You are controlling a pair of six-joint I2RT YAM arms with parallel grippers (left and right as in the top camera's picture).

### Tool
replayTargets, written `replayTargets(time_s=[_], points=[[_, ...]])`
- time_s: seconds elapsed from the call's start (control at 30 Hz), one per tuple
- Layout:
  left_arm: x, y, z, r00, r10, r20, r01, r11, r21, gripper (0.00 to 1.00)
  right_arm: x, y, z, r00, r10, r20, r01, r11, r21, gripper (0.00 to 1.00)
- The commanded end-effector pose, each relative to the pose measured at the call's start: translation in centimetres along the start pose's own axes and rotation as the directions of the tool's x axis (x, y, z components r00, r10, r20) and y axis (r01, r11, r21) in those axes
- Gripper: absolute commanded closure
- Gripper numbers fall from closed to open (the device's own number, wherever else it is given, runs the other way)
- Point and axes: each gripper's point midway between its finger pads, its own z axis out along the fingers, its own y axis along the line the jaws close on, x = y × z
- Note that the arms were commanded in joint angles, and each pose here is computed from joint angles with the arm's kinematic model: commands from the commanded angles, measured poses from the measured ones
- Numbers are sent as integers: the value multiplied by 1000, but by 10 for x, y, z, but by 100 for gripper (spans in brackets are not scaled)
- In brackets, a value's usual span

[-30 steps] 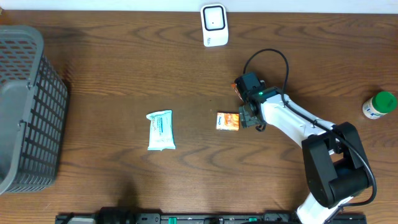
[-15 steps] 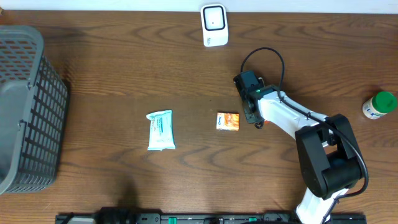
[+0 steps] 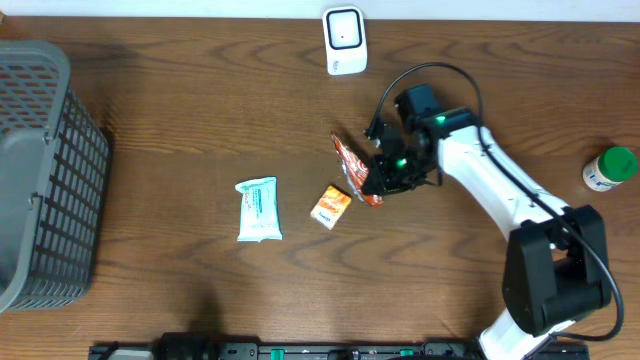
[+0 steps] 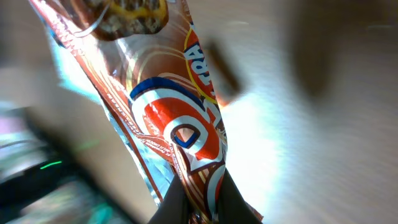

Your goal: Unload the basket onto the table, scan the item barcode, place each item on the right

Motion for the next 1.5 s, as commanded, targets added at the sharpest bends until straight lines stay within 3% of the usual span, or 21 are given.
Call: replayTargets(time_s=[0.0,0.07,0.13,0.23,0.33,0.37,0.6,0.87,1.0,1.1,1.23,1.47], points=[[1,1,0,1000,12,0,-12,1000,-6,16,4,48,-7,1000,-5,2,6,914,-407,99],[1,1,0,1000,12,0,-12,1000,-6,16,3,51,-2,1000,3,10,3,857,-515,98],[1,1,0,1000,12,0,-12,1000,-6,16,4,42,9,999,40,-4,-35,815,-579,69],[1,1,0,1000,12,0,-12,1000,-6,16,1,23,23,993,112,-37,-111,774,-623,32],[1,1,0,1000,12,0,-12,1000,-6,16,-5,2,28,981,187,-54,-182,785,-593,7],[1,1,0,1000,12,0,-12,1000,-6,16,-7,-5,27,980,196,-42,-185,802,-568,5],[1,1,0,1000,12,0,-12,1000,-6,16,-23,-27,2,979,185,88,-155,951,-268,2],[1,1,0,1000,12,0,-12,1000,-6,16,-48,1,-18,971,95,220,-40,970,-242,1],[1,1,0,1000,12,0,-12,1000,-6,16,-49,-5,1,973,46,226,-22,994,-109,1],[1,1,0,1000,12,0,-12,1000,-6,16,-39,-18,17,981,-11,192,-6,996,85,1],[1,1,0,1000,12,0,-12,1000,-6,16,-23,-11,39,966,-243,85,215,942,257,1],[1,1,0,1000,12,0,-12,1000,-6,16,-16,-22,48,880,-464,-100,425,675,603,1]])
